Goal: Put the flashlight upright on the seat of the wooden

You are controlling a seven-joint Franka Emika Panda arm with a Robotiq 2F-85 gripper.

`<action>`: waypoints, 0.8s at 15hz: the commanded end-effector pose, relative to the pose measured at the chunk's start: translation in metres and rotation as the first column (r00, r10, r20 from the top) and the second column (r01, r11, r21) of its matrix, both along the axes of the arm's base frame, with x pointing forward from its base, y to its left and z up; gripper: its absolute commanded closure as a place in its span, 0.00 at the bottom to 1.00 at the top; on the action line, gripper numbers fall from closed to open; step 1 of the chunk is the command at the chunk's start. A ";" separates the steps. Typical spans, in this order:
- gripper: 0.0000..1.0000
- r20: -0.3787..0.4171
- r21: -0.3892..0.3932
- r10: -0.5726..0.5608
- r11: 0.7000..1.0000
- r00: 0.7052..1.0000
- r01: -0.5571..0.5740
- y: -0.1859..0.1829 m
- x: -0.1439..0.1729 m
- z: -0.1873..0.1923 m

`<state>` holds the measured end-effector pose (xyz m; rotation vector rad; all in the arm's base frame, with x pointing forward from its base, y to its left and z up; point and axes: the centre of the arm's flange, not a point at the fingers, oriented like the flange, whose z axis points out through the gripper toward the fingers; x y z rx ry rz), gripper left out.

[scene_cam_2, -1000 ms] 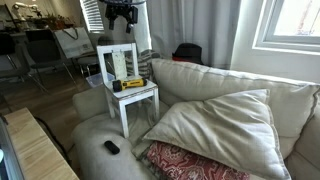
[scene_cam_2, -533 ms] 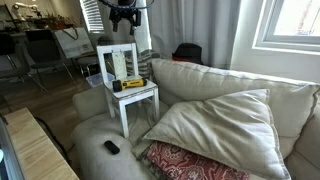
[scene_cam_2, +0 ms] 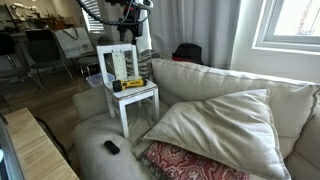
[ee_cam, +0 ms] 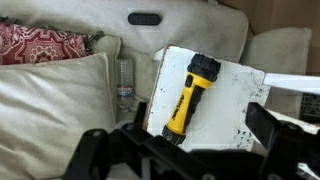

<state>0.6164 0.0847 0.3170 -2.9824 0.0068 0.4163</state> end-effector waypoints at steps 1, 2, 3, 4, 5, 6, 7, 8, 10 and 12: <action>0.00 0.013 0.027 -0.152 0.988 0.988 0.152 0.004 0.023 -0.056; 0.00 0.033 0.042 -0.170 0.985 0.985 0.169 0.006 0.029 -0.070; 0.00 0.059 0.066 -0.175 0.983 0.983 0.171 0.009 0.035 -0.084; 0.00 0.070 0.064 -0.181 0.982 0.981 0.177 0.011 0.041 -0.098; 0.00 0.074 0.067 -0.179 0.982 0.981 0.174 0.015 0.046 -0.111; 0.00 0.074 0.044 -0.174 0.984 0.982 0.172 0.018 0.049 -0.122; 0.00 0.063 0.055 -0.161 0.986 0.985 0.157 0.024 0.051 -0.133; 0.00 0.066 0.042 -0.154 0.988 0.986 0.151 0.013 0.033 -0.113; 0.00 0.056 0.041 -0.150 0.988 0.987 0.148 0.016 0.034 -0.123; 0.00 0.064 0.043 -0.152 0.988 0.986 0.150 0.015 0.035 -0.118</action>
